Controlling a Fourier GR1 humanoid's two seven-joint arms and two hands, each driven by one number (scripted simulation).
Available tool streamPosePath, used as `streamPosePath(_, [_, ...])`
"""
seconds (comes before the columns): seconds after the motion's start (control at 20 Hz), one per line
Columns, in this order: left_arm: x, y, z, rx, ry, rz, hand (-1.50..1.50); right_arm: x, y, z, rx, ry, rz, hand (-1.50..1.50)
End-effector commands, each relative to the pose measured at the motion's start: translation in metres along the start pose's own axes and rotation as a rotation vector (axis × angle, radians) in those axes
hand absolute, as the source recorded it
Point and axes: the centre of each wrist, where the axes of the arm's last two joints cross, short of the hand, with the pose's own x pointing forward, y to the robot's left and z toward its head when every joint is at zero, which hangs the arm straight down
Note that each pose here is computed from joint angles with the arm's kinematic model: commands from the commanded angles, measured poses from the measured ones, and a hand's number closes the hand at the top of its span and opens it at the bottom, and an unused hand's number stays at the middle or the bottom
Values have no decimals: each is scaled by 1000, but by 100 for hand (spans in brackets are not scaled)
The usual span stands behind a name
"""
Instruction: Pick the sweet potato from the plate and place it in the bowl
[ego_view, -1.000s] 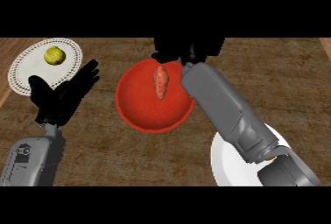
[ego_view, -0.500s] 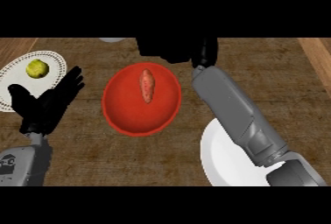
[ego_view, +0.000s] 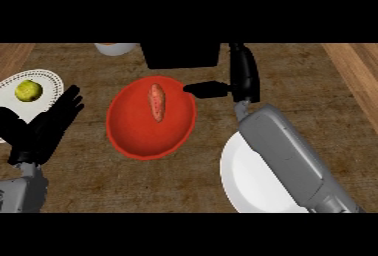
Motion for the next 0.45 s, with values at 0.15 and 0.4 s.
streamPosePath(0.15, [-2, 8, 3, 33, -2, 6, 0, 17, -35, 81, 126, -85, -249, -150])
streamPosePath(0.4, [1, 9, 13, 18, -3, -15, 0, 13, -69, 162, 155, -108, -244, 150])
